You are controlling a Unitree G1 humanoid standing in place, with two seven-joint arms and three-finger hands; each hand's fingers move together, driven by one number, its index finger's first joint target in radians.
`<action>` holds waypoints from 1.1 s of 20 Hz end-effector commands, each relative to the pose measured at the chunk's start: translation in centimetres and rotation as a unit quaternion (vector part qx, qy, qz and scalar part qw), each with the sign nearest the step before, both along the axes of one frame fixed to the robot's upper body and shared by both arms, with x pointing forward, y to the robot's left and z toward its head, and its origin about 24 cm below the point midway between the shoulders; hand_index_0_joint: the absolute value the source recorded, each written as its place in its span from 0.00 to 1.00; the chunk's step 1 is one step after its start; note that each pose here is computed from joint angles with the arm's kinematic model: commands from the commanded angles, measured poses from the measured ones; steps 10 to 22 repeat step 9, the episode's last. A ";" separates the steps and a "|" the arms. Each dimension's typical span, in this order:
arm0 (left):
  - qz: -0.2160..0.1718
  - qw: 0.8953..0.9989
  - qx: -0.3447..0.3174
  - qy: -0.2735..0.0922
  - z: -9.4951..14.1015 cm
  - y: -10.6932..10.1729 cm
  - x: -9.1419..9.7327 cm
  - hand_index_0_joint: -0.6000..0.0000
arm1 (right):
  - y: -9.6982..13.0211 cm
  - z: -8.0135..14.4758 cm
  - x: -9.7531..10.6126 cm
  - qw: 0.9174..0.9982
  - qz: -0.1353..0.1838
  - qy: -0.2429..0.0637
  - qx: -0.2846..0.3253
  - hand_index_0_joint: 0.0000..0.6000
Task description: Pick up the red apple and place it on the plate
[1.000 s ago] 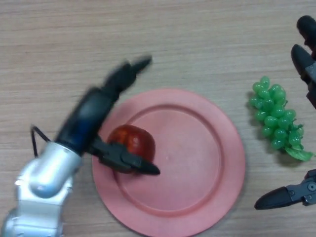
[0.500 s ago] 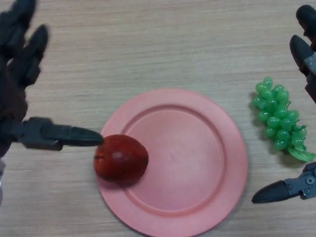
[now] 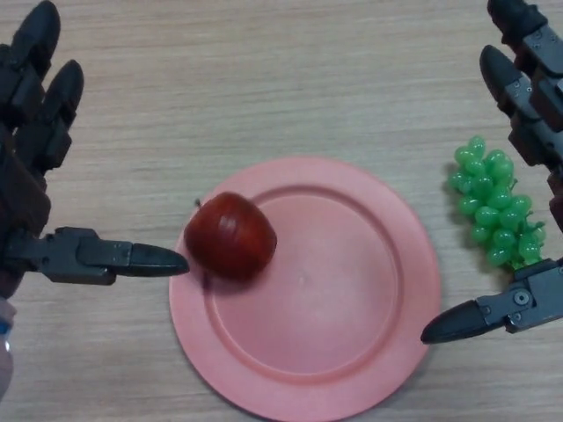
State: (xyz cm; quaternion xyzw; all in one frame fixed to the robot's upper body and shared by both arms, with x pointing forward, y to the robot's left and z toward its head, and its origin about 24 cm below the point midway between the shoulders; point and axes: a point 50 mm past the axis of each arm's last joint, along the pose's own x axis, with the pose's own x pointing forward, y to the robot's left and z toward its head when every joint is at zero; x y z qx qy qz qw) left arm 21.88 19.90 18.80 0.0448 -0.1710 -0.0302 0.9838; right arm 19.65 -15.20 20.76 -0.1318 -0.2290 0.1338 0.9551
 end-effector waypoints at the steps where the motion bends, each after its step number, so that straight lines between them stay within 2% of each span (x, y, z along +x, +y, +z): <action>1: 0.028 0.994 0.024 -0.100 3.1 0.8 -1.1 1.00 | 0.0 1.9 -1.2 0.997 0.006 -0.077 0.003 0.00; 6: 0.015 0.994 0.035 -0.100 3.1 0.2 -0.9 1.00 | -0.3 2.4 -1.3 0.997 0.003 -0.077 0.005 0.00; 9: 0.022 0.994 0.032 -0.102 3.5 0.5 -1.4 1.00 | -0.2 1.9 -1.0 0.997 0.000 -0.078 0.000 0.00; 22: 0.022 0.994 0.032 -0.102 3.5 0.5 -1.4 1.00 | -0.2 1.9 -1.0 0.997 0.000 -0.078 0.000 0.00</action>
